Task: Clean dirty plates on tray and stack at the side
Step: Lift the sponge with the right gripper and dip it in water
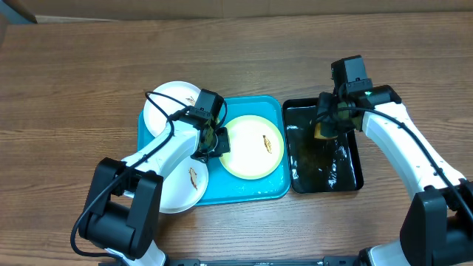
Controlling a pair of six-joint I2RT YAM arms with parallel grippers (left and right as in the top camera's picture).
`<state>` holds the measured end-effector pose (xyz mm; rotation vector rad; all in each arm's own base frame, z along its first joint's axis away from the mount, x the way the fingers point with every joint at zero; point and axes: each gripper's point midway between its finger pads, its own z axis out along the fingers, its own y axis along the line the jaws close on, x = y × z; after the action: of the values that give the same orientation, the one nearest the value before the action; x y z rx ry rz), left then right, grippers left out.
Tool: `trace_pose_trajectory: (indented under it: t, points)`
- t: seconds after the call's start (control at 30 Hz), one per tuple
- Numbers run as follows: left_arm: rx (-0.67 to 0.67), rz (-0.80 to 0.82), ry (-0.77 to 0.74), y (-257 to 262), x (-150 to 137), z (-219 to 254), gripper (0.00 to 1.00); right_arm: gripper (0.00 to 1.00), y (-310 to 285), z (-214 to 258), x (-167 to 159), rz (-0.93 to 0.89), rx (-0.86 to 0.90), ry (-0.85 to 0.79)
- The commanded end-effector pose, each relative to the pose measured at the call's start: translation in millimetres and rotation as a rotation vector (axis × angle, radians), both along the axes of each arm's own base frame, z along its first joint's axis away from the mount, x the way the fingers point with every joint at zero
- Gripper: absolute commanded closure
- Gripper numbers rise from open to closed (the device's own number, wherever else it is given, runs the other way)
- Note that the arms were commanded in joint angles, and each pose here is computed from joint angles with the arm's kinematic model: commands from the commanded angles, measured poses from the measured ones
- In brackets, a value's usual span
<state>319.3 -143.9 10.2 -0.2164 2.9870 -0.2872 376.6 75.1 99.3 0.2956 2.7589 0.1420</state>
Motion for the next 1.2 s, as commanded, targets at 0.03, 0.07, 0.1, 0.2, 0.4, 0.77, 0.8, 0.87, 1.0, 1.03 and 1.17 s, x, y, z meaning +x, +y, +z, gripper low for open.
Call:
trace_pose_trajectory:
  t: [0.03, 0.07, 0.1, 0.2, 0.4, 0.77, 0.8, 0.87, 1.0, 1.03, 1.17]
  points:
    - [0.03, 0.042, -0.031, 3.2, 10.0, 5.8, 0.96, 0.96, -4.3, 4.1, 1.7, -0.036, -0.007, -0.01]
    - [0.031, 0.037, -0.031, 3.2, 9.8, 5.7, 0.96, 0.96, -4.1, 4.1, 2.2, -0.036, -0.006, -0.012]
    - [0.033, 0.033, -0.03, 3.6, 9.4, 5.6, 0.96, 0.96, -3.5, 4.2, 3.2, -0.035, -0.003, -0.015]
    - [0.054, 0.016, -0.03, 6.8, 8.5, 4.9, 0.96, 0.96, -2.6, 5.1, 7.0, -0.035, 0.001, -0.03]
    - [0.113, 0.019, -0.002, 18.1, 0.4, 2.6, 0.96, 0.96, 6.1, -8.1, 0.7, 0.096, 0.001, 0.02]
    - [0.182, -0.033, 0.025, 29.9, -8.4, 1.4, 0.96, 0.96, 19.6, -11.8, -0.9, 0.123, 0.117, 0.046]
    - [0.195, -0.031, 0.023, 32.3, -8.2, 1.5, 0.96, 0.96, 19.2, -11.9, -0.9, 0.122, 0.117, 0.046]
    - [0.199, -0.031, 0.022, 33.0, -8.0, 1.5, 0.96, 0.96, 18.9, -11.8, -0.9, 0.12, 0.121, 0.047]
    - [0.198, -0.031, 0.021, 32.5, -8.0, 1.4, 0.96, 0.96, 18.5, -12.7, -3.9, 0.115, 0.127, 0.062]
    - [0.198, -0.03, 0.021, 32.5, -8.0, 1.4, 0.96, 0.96, 17.2, -13.3, -5.1, 0.112, 0.122, 0.067]
    - [0.203, -0.03, 0.021, 33.3, -8.0, 1.3, 0.96, 0.96, 16.8, -14.4, -8.4, 0.113, 0.12, 0.081]
